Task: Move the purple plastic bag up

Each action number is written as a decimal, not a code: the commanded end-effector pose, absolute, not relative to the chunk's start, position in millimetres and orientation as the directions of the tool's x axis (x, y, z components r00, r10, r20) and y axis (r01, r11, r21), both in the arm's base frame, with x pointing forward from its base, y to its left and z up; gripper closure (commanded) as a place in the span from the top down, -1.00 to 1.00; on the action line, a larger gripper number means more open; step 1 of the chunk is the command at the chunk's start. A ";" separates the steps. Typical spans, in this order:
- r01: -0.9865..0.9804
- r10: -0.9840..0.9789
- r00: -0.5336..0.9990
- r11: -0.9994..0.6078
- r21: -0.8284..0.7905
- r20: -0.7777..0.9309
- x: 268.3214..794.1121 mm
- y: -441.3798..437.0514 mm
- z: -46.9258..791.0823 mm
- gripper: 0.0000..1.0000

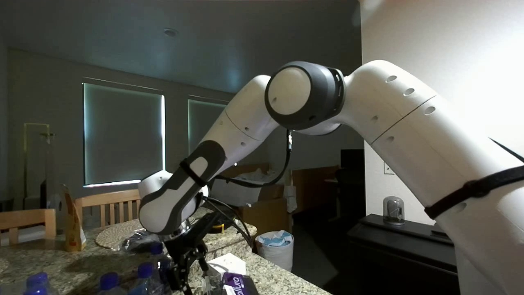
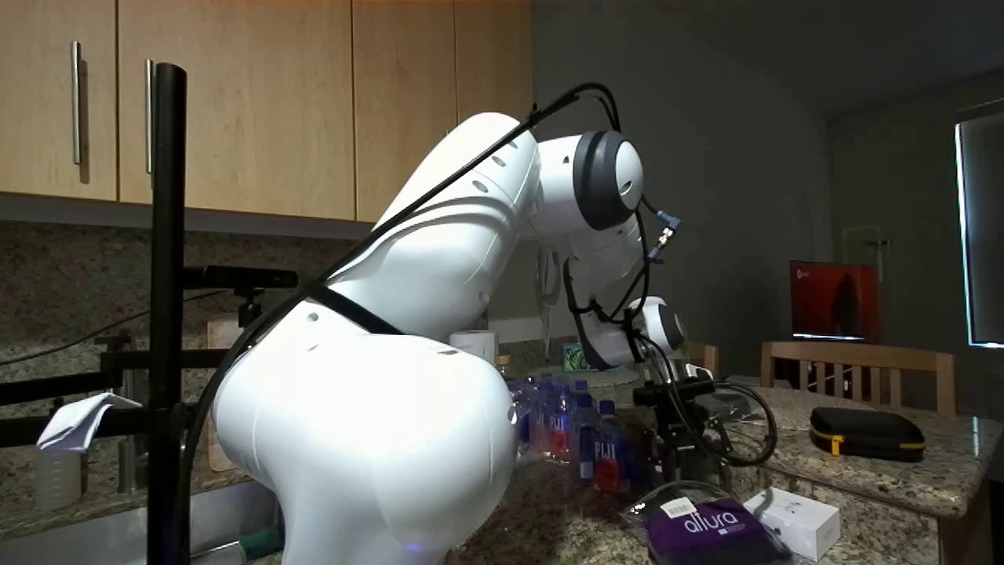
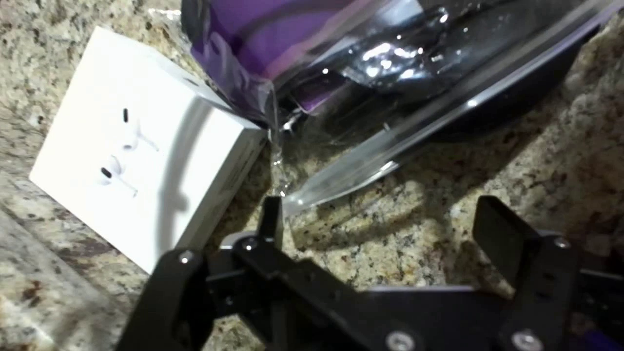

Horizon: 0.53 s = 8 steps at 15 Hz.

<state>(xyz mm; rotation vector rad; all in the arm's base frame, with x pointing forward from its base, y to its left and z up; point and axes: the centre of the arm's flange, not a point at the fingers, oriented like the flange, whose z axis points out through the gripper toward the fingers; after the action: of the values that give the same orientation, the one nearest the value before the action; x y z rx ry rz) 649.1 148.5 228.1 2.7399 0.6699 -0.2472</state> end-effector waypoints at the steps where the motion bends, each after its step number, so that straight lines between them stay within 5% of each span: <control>1: 0.399 0.338 0.914 -0.844 0.358 -0.223 623.5 144.5 248.4 1.00; 8: 0.278 0.144 0.938 -0.857 0.434 -0.316 611.3 125.0 235.8 1.00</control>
<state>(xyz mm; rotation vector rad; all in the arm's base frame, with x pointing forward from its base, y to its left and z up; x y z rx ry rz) 628.8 132.8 236.7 2.6464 0.3835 -0.3120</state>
